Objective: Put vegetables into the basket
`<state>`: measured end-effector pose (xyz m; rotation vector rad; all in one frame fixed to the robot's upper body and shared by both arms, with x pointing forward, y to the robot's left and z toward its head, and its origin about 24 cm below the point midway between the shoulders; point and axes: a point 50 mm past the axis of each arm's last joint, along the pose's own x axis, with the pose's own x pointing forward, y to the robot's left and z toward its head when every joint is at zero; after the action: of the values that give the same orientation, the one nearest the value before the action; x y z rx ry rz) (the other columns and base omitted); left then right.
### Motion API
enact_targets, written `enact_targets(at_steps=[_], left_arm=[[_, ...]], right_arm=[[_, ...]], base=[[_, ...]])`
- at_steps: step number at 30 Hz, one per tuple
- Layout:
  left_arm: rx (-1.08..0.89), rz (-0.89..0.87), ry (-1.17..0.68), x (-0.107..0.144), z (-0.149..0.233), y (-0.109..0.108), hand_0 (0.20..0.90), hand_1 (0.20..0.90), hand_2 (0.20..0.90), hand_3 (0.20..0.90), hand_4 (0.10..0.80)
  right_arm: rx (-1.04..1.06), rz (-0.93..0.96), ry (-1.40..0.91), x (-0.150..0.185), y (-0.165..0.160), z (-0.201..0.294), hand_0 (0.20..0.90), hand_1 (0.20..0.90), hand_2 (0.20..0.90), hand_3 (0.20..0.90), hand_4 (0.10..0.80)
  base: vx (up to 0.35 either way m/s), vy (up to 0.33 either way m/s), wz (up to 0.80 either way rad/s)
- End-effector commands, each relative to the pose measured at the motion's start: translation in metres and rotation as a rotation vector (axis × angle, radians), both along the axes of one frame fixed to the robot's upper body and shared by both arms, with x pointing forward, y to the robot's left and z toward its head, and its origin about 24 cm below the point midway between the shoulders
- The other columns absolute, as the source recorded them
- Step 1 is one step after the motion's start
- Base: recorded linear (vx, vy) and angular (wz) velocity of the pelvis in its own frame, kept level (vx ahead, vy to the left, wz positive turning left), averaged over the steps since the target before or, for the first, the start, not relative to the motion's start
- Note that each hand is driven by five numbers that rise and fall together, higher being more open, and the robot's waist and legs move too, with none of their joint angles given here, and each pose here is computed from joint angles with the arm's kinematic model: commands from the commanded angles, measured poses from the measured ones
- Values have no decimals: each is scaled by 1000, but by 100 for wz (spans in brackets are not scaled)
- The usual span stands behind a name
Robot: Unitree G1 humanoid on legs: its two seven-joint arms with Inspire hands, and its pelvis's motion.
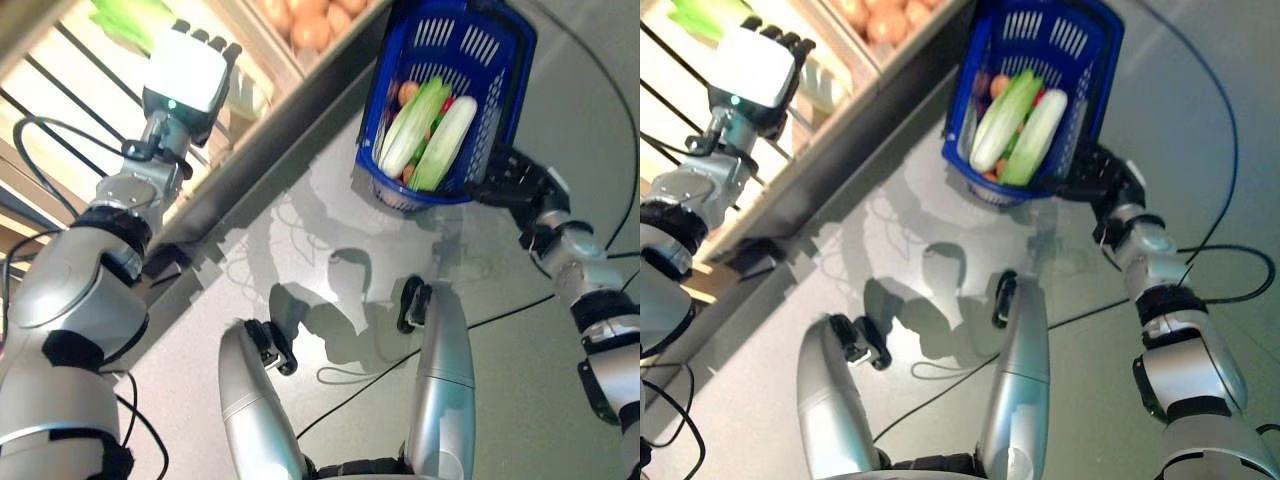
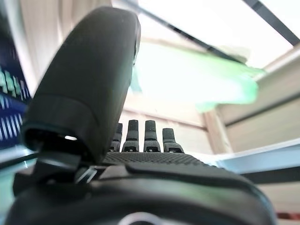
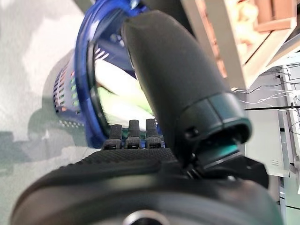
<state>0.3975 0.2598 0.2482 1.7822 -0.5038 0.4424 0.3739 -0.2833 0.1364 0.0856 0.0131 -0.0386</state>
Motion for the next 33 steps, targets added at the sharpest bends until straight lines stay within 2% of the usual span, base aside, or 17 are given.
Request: enact_targets(at_steps=[1,6,10,13,18,19,24,26,28,30,33], left_arm=[[-202,-37,-231,-16,24,24,900,900,900,900,800],[-321,-94,-179,-27,-27,28,900,900,900,900,800],[-370,-112,-130,-32,-57,23,900,900,900,900,800],[-479,-116,-84,-37,-78,22,900,900,900,900,800],[-847,-112,-9,-48,-123,17,900,900,900,900,800],[-1010,-119,57,-56,-151,7,900,900,900,900,800],[-1316,-178,138,-95,-212,-31,900,900,900,900,800],[-1351,-185,151,-105,-221,-36,900,900,900,900,800],[-1408,-232,202,-127,-233,-46,900,900,900,900,800],[-1387,-290,250,-139,-237,-57,900,900,900,900,800],[-1363,-346,286,-151,-238,-62,900,900,900,900,800]], right_arm=[[77,56,-146,-1,12,12,900,900,900,900,800],[113,85,-83,-12,31,-21,900,900,900,900,800],[163,92,-50,-19,47,-39,900,900,900,900,800],[219,88,-24,-25,53,-52,900,900,900,900,800],[262,77,69,-42,64,-87,900,900,900,900,800],[280,67,111,-53,70,-105,900,900,900,900,800],[316,79,176,-93,93,-141,900,900,900,900,800],[313,91,188,-102,98,-147,900,900,900,900,800],[324,97,218,-118,104,-155,900,900,900,900,800],[344,81,250,-126,104,-161,900,900,900,900,800],[365,66,283,-132,103,-166,900,900,900,900,800]], base=[[148,-77,-7],[126,-71,-7],[21,-89,7],[61,-107,3],[116,-120,-1],[180,-120,3],[191,-151,-3],[91,-164,-8],[107,-228,-1],[78,-170,6],[143,-76,1]])
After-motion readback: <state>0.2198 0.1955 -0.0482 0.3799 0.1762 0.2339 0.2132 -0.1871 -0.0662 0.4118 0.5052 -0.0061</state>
